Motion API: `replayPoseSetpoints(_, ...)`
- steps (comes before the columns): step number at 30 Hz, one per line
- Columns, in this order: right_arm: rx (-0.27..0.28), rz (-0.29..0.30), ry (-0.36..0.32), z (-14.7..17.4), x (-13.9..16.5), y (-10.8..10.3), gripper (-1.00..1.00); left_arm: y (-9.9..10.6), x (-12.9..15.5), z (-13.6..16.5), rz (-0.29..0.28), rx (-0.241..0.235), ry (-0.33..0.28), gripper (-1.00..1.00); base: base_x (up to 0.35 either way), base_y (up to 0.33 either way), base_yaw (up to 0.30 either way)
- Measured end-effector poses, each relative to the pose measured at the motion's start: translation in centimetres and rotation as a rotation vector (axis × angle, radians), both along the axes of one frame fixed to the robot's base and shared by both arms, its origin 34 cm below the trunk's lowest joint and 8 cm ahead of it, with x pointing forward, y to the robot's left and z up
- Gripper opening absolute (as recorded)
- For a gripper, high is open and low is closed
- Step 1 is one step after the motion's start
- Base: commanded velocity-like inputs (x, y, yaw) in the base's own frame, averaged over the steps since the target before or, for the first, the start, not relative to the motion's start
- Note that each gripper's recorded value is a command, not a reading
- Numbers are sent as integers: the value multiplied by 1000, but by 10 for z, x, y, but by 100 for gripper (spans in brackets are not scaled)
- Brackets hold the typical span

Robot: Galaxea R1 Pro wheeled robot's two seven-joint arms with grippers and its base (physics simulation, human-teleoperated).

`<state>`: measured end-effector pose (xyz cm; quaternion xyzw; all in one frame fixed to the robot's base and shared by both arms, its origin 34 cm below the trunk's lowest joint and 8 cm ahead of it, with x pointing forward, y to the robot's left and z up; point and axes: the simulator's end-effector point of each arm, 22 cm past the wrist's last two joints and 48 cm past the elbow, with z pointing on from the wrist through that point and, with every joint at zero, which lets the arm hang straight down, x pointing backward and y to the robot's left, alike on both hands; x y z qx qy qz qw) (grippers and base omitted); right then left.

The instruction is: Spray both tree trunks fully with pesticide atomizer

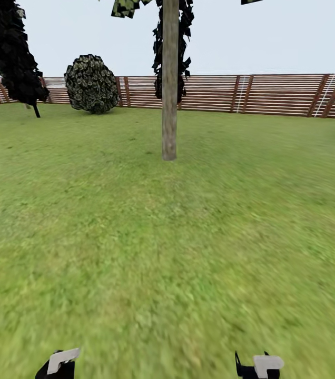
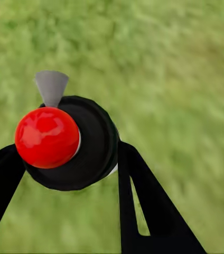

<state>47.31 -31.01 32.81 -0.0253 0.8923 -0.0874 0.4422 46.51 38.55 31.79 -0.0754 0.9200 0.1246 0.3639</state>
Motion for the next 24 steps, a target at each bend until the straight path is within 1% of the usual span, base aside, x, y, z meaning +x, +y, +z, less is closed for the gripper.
replayPoseSetpoints(24, 0, 0, 0, 0, 0, 0, 100, 0, 0, 0, 0, 0, 0, -100, 340, 0, 0)
